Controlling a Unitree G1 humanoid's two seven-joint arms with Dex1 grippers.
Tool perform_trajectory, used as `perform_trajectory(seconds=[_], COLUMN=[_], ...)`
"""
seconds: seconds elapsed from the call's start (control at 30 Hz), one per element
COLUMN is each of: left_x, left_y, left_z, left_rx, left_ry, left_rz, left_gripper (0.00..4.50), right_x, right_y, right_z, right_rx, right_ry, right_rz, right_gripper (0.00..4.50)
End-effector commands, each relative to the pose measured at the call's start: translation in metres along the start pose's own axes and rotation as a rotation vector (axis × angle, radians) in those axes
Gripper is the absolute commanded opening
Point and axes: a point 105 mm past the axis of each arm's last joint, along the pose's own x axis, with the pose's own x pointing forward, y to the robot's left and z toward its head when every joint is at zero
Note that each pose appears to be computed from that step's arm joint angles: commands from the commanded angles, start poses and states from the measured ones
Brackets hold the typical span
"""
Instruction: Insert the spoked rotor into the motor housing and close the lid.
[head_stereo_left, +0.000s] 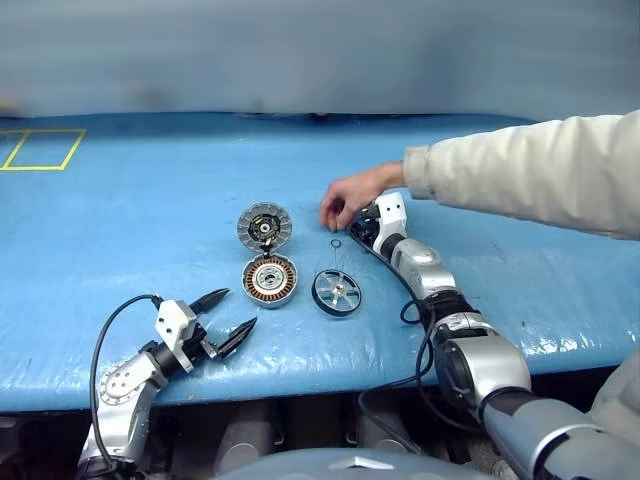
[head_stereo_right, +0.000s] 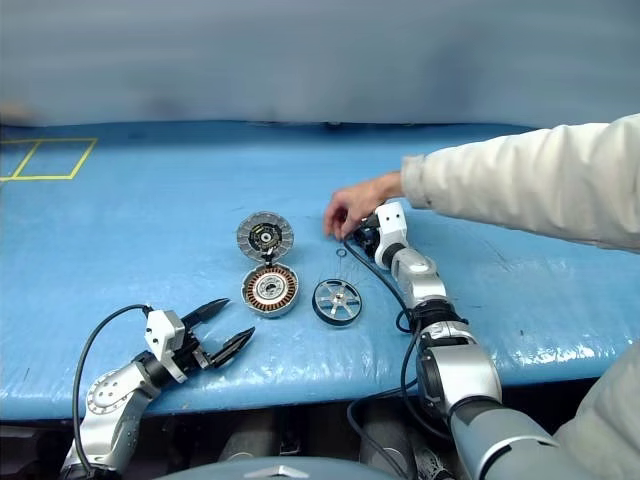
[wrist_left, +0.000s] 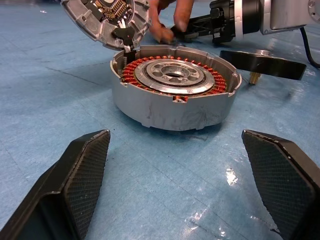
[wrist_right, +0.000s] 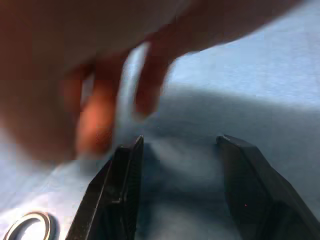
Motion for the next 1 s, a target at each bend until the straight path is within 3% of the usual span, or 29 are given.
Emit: perform_trajectory(seconds=[0.03,0.5,0.67,0.9,1.0], left_x=[-0.002,-0.007,-0.005,-0.002,-0.002], left_y=[0.001,0.002,0.001,0.001,0.002], left_z=[-0.003,-0.007,-0.009,-0.008,-0.007], left_rx=[-0.005,-0.006,-0.011,-0.006,-0.001], left_ry=[0.002,0.01,0.012,0.013,0.013], left_rz=[0.011,0.027,0.02,0.011,0.012], left_gripper=[4.5,4.5,4.5,4.5,4.5], right_x=[0.002,-0.019,-0.033,-0.034,-0.032], right_y=[0.022,0.041,0.052,0.046,0.04], right_z=[-0.01,0.011,0.001,-0.021,-0.025], right_rx=[-0.027,-0.069,-0.125,-0.142,-0.122], right_ry=[0.034,-0.051,-0.01,0.072,0.088], right_rz=[0.09,0.208,0.249,0.176,0.137], right_gripper=[2.4,2.4,2.4,2.4,1.84])
